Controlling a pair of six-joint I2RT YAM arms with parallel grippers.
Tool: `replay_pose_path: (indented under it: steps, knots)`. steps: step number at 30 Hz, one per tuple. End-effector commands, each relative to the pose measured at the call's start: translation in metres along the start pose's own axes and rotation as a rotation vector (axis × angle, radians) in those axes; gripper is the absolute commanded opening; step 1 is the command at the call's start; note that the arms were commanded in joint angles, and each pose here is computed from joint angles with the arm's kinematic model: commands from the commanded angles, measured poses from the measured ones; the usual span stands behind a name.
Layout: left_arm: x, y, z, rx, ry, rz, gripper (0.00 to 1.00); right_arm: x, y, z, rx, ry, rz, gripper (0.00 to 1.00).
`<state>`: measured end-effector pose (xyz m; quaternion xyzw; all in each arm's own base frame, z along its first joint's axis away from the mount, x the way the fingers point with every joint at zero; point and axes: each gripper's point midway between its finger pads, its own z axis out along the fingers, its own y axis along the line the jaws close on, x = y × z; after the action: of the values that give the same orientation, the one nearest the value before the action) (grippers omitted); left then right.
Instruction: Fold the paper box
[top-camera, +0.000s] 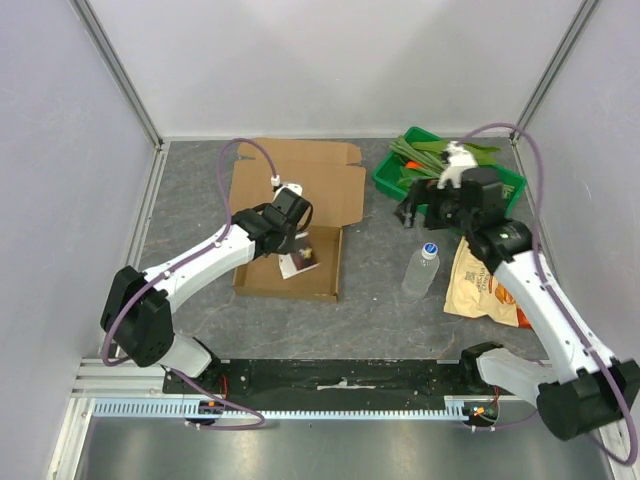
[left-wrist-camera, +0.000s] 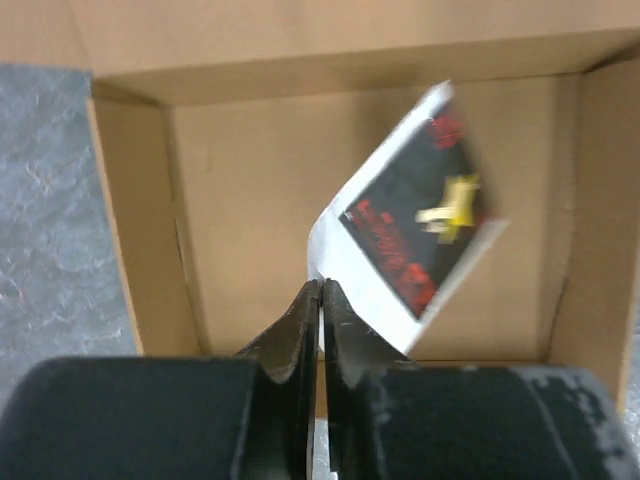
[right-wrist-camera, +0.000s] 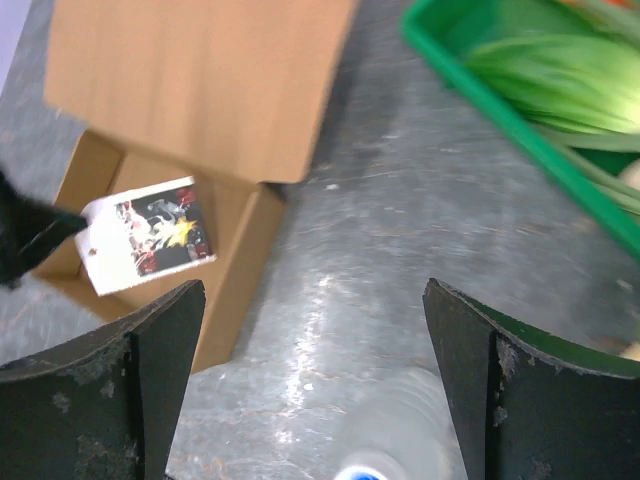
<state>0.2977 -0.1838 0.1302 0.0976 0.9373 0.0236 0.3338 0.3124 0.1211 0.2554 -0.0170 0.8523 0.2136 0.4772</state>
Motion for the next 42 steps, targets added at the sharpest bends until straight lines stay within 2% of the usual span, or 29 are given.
replay_pose_path:
  steps: [1, 3, 4, 6, 8, 9, 10, 11, 12, 13, 14, 15, 16, 17, 18, 19, 21, 22, 27, 28, 30, 32, 34, 38, 40, 41, 42]
  knots:
    - [0.002, 0.009, -0.004, 0.023, 0.014, -0.097, 0.45, 0.002, 0.063, 0.032, -0.192, 0.024, -0.165, 0.98]
    - [-0.006, 0.014, -0.007, 0.025, -0.014, -0.125, 0.84, 0.004, 0.072, 0.057, -0.215, 0.067, -0.196, 0.98]
    - [-0.015, 0.020, -0.013, 0.025, -0.048, -0.149, 0.89, 0.006, 0.071, 0.068, -0.207, 0.077, -0.194, 0.98]
    - [-0.033, 0.024, -0.020, 0.062, -0.100, -0.180, 0.92, 0.005, 0.066, 0.094, -0.178, 0.100, -0.219, 0.98]
    - [-0.057, 0.051, -0.025, 0.066, -0.169, -0.279, 0.93, -0.009, 0.063, 0.108, -0.156, 0.078, -0.256, 0.98]
    - [-0.061, 0.053, -0.025, 0.125, -0.177, -0.317, 0.95, -0.004, 0.058, 0.123, -0.153, 0.106, -0.289, 0.98]
    - [-0.083, 0.079, -0.022, 0.124, -0.252, -0.397, 0.95, -0.009, 0.050, 0.131, -0.139, 0.105, -0.289, 0.98]
    - [-0.091, 0.088, -0.019, 0.144, -0.280, -0.420, 0.95, -0.020, 0.047, 0.137, -0.134, 0.086, -0.287, 0.98]
    - [-0.094, 0.092, -0.015, 0.180, -0.295, -0.436, 0.97, -0.012, 0.045, 0.151, -0.169, 0.119, -0.271, 0.97]
    - [-0.109, 0.117, -0.011, 0.174, -0.351, -0.498, 0.98, -0.025, 0.035, 0.157, -0.185, 0.095, -0.238, 0.97]
    - [-0.114, 0.122, -0.005, 0.212, -0.355, -0.529, 0.98, -0.018, 0.033, 0.170, -0.225, 0.118, -0.202, 0.93]
    - [-0.119, 0.121, -0.004, 0.288, -0.370, -0.563, 0.98, -0.019, 0.034, 0.174, -0.273, 0.117, -0.181, 0.92]
    - [-0.130, 0.140, 0.001, 0.273, -0.424, -0.598, 0.98, -0.030, 0.033, 0.179, -0.299, 0.090, -0.175, 0.91]
    - [-0.127, 0.146, 0.016, 0.273, -0.394, -0.625, 0.97, -0.023, 0.027, 0.191, -0.305, 0.112, -0.167, 0.90]
    - [-0.139, 0.138, 0.014, 0.371, -0.378, -0.647, 0.94, -0.023, 0.026, 0.197, -0.310, 0.118, -0.163, 0.90]
    - [-0.141, 0.159, 0.019, 0.375, -0.380, -0.687, 0.93, -0.033, 0.030, 0.199, -0.335, 0.109, -0.170, 0.90]
    - [-0.153, 0.166, 0.035, 0.409, -0.372, -0.680, 0.94, -0.025, 0.021, 0.214, -0.337, 0.142, -0.155, 0.89]
    - [-0.155, 0.175, 0.041, 0.400, -0.360, -0.690, 0.94, -0.031, 0.020, 0.216, -0.349, 0.135, -0.153, 0.89]
    - [-0.153, 0.192, 0.084, 0.380, -0.277, -0.671, 0.93, -0.008, 0.010, 0.243, -0.430, 0.221, -0.117, 0.84]
    - [-0.147, 0.191, 0.099, 0.381, -0.253, -0.671, 0.93, -0.012, 0.012, 0.246, -0.446, 0.213, -0.121, 0.82]
    - [-0.156, 0.188, 0.107, 0.439, -0.285, -0.644, 0.92, -0.006, 0.010, 0.254, -0.457, 0.226, -0.114, 0.77]
    - [-0.151, 0.186, 0.126, 0.462, -0.246, -0.650, 0.90, -0.003, 0.007, 0.259, -0.455, 0.231, -0.114, 0.75]
    - [-0.159, 0.184, 0.133, 0.495, -0.253, -0.641, 0.86, -0.003, 0.010, 0.262, -0.473, 0.229, -0.116, 0.73]
    - [-0.166, 0.182, 0.137, 0.523, -0.273, -0.642, 0.75, 0.000, 0.018, 0.266, -0.537, 0.233, -0.087, 0.59]
    - [-0.170, 0.180, 0.137, 0.545, -0.280, -0.638, 0.64, -0.001, 0.021, 0.267, -0.552, 0.222, -0.077, 0.54]
    - [-0.170, 0.179, 0.138, 0.556, -0.276, -0.641, 0.55, -0.002, 0.022, 0.268, -0.560, 0.216, -0.071, 0.48]
    - [-0.171, 0.178, 0.138, 0.557, -0.277, -0.639, 0.51, -0.005, 0.025, 0.266, -0.570, 0.212, -0.068, 0.41]
